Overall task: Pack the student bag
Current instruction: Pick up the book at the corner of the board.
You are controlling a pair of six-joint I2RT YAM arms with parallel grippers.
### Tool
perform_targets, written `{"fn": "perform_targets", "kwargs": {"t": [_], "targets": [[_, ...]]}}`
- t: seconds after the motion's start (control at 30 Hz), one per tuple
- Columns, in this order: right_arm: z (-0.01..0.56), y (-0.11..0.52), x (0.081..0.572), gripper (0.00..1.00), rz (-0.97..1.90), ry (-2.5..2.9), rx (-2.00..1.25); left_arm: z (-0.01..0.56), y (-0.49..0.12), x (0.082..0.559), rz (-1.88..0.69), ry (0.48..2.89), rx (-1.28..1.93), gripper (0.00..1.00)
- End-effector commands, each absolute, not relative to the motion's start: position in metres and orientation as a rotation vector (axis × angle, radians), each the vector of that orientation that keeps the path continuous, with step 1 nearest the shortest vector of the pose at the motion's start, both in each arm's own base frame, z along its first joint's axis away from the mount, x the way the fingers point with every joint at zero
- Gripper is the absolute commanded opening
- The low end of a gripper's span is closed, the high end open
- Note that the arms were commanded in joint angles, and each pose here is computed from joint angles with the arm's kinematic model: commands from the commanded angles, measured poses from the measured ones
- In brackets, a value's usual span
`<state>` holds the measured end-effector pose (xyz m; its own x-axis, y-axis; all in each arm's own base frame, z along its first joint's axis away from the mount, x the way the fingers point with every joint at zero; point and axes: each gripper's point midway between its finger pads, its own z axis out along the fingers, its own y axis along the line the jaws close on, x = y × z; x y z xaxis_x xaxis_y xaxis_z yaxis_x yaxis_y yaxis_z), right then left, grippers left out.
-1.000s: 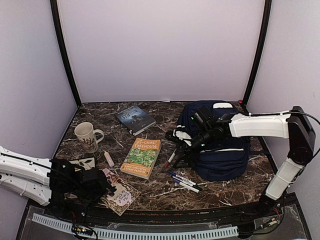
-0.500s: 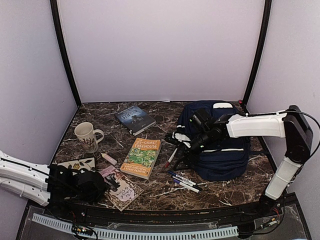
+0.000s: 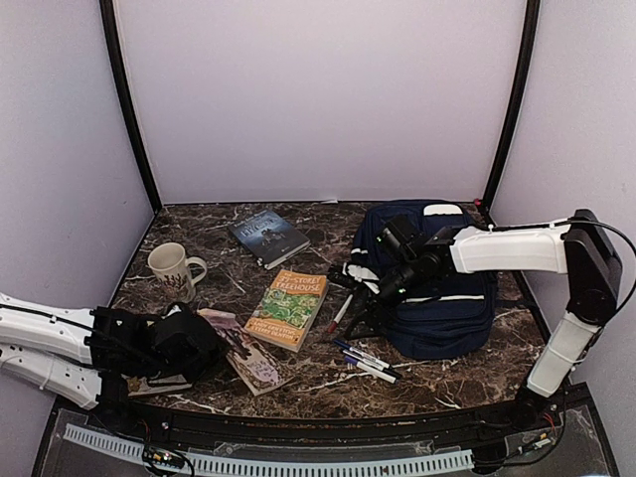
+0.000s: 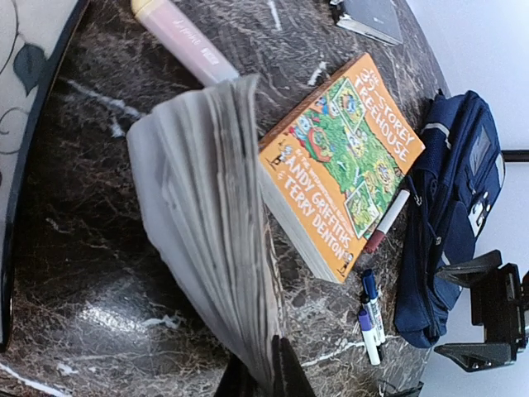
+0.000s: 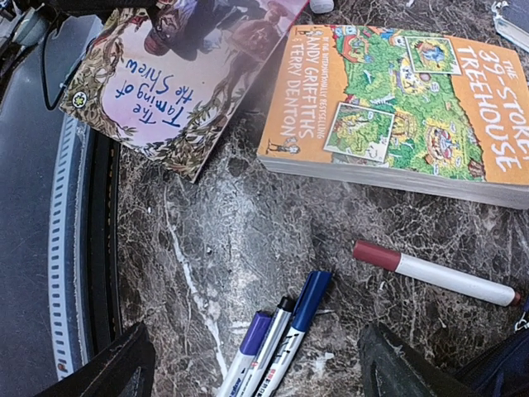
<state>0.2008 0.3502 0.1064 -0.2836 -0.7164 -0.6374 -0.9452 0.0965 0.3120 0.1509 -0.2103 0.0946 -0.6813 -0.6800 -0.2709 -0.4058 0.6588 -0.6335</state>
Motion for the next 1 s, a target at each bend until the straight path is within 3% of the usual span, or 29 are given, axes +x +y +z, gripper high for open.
{"fn": "perform_targets", "kwargs": {"t": [0.0,0.33,0.57,0.73,0.97], "targets": [[0.123,0.359,0.205,0.86,1.009,2.017,-1.653,0.129,-0.217,0.157,-0.673,2.384,-0.622,0.04],[0.16,0.352,0.218,0.87,0.984,1.988,-1.62,0.19,-0.244,0.163,-0.685,2.358,-0.273,0.0],[0.191,0.344,0.243,0.88,1.029,2.001,-1.506,0.221,-0.284,0.175,-0.713,2.056,0.296,0.0],[0.247,0.336,0.241,0.9,1.386,1.888,-1.434,0.247,-0.296,0.184,-0.579,1.903,0.599,0.0],[0.294,0.336,0.251,0.9,1.349,1.718,-1.467,0.266,-0.329,0.188,-0.599,1.763,0.968,0.0]]}}
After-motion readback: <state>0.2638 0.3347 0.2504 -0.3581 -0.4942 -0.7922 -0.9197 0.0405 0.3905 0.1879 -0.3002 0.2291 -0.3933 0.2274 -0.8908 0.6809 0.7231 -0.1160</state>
